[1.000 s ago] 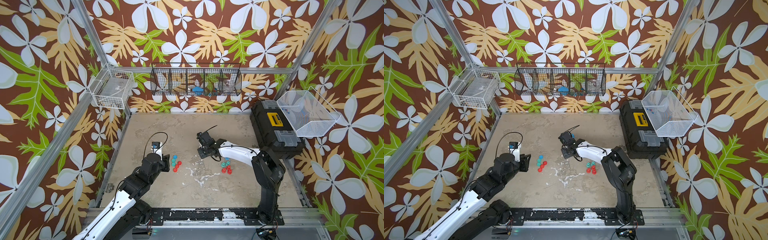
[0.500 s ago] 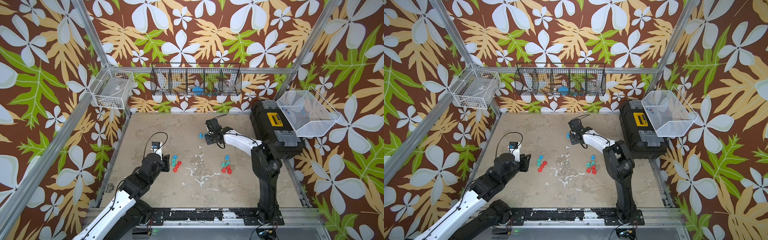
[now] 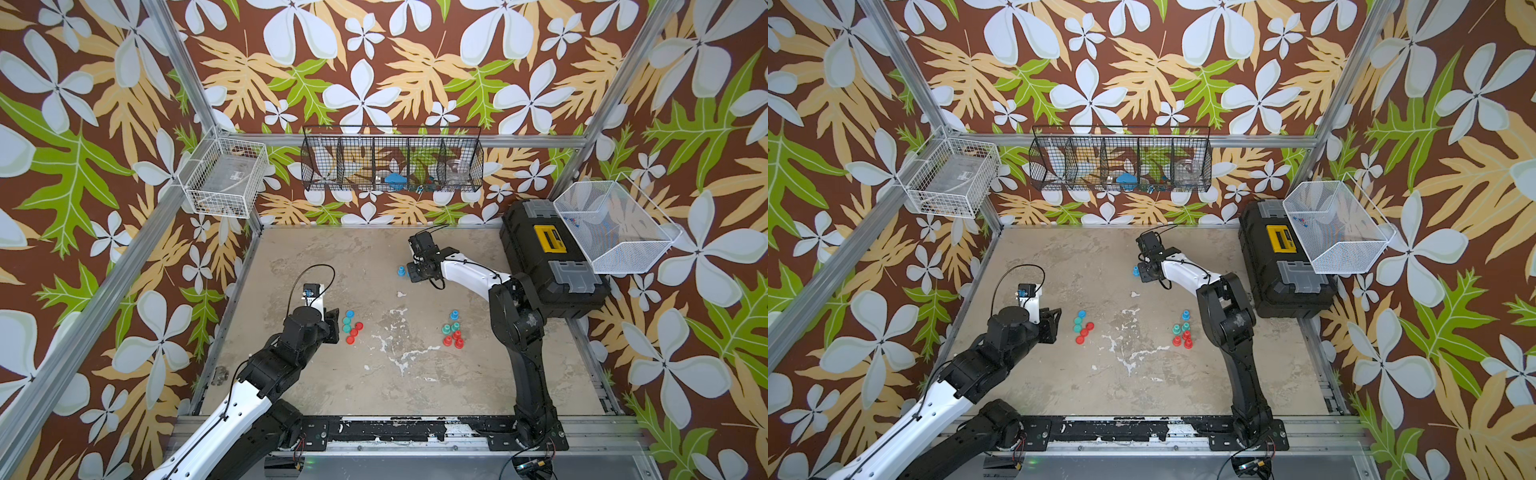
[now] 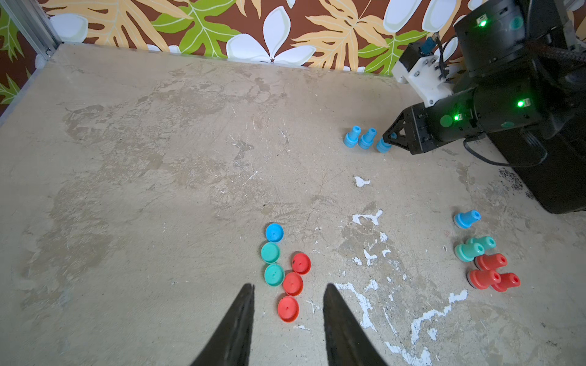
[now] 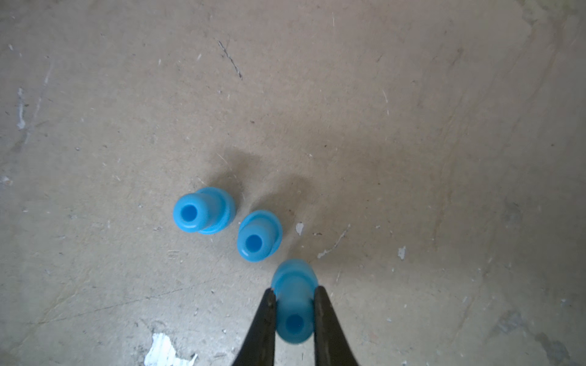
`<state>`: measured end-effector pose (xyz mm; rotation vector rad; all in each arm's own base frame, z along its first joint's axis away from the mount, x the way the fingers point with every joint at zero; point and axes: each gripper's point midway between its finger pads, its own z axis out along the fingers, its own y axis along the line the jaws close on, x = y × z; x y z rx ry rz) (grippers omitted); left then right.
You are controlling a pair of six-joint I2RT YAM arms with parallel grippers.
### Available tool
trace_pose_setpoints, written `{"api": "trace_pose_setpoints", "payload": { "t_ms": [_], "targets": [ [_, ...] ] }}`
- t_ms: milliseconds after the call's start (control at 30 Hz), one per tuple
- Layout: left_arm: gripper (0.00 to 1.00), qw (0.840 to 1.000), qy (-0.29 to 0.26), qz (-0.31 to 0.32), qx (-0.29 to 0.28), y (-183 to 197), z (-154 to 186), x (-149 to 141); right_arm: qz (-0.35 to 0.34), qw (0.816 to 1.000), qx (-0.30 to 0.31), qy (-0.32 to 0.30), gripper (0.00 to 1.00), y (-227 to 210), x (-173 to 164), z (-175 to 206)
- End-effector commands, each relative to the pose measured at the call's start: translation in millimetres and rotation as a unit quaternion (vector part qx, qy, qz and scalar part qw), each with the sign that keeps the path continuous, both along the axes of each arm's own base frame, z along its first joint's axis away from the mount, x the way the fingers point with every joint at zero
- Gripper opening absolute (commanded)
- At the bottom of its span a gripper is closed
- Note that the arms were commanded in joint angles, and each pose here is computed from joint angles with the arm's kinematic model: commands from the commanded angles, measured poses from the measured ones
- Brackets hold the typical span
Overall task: Close the stamp cap
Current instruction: Place the stamp at the center of the board.
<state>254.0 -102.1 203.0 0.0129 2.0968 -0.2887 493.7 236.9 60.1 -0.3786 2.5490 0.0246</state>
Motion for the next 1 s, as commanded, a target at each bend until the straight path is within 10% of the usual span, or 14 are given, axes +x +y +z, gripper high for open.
{"api": "trace_pose_setpoints", "payload": {
  "t_ms": [0,967],
  "targets": [
    [0.39,1.000,-0.004,0.007,-0.001,1.5,1.9,1.9,0.000,1.000,0.000,0.003,0.11,-2.0,2.0,-1.9],
    [0.39,1.000,-0.002,0.008,0.000,2.2,1.3,2.1,-0.001,1.000,0.014,0.006,0.11,-2.1,14.4,-5.7]
  ]
}}
